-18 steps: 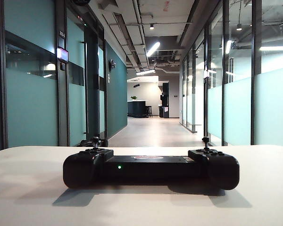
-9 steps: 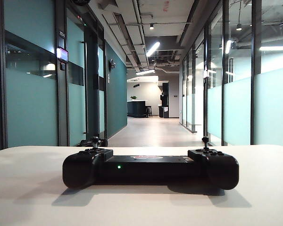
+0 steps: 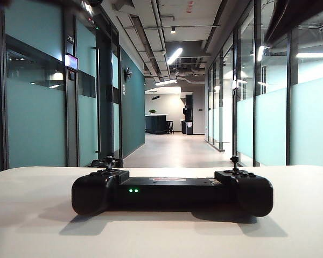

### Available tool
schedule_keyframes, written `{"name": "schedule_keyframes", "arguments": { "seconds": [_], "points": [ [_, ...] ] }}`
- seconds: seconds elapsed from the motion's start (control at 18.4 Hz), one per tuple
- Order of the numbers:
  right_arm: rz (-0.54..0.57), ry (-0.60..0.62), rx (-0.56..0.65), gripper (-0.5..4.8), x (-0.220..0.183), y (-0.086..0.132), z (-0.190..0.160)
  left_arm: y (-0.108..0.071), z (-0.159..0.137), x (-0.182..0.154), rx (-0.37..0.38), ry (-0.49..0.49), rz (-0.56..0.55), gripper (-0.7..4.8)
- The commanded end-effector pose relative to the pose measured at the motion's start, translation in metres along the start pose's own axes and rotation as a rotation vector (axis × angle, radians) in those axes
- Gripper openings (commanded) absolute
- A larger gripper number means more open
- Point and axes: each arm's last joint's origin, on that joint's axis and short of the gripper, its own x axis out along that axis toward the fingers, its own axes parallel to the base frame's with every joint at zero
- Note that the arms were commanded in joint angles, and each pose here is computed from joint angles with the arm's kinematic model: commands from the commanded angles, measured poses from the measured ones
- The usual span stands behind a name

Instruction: Push the left joystick on the remote control sitting on the white table forward to make the robot dog walk in a straight line until it approaches the door.

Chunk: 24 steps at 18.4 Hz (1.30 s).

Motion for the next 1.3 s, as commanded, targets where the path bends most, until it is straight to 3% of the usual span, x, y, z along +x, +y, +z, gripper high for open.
{"name": "schedule_keyframes", "arguments": {
  "seconds": [0.05,0.16,0.22,0.27,0.33,0.38,0.81,1.3],
  "points": [
    [-0.013,0.147,-0.012,-0.06,0.018,0.007,-0.008,0.001,-0.002,0.012,0.011,0.056,-0.037,-0.05],
    [-0.03,0.21,-0.024,0.08,0.027,0.009,-0.012,0.003,-0.003,0.016,0.008,0.064,-0.036,-0.05],
    [-0.038,0.262,-0.032,1.07,0.035,0.011,-0.015,0.004,-0.003,0.018,0.01,0.066,-0.036,-0.05],
    [-0.041,0.285,-0.035,1.71,0.038,0.013,-0.017,0.004,-0.003,0.018,0.01,0.066,-0.036,-0.05],
    [-0.047,0.336,-0.035,3.04,0.045,0.015,-0.021,0.004,-0.002,0.018,0.013,0.061,-0.037,-0.05],
    [-0.048,0.354,-0.037,3.36,0.047,0.016,-0.022,0.004,-0.001,0.018,0.015,0.056,-0.038,-0.05],
    [-0.115,0.486,-0.028,3.37,0.091,0.017,-0.029,0.002,0.002,0.018,0.027,0.028,-0.085,-0.05],
    [-0.148,0.554,-0.034,3.37,0.136,0.016,-0.037,0.001,0.001,0.018,0.026,0.031,-0.11,-0.05]
  ]
}}
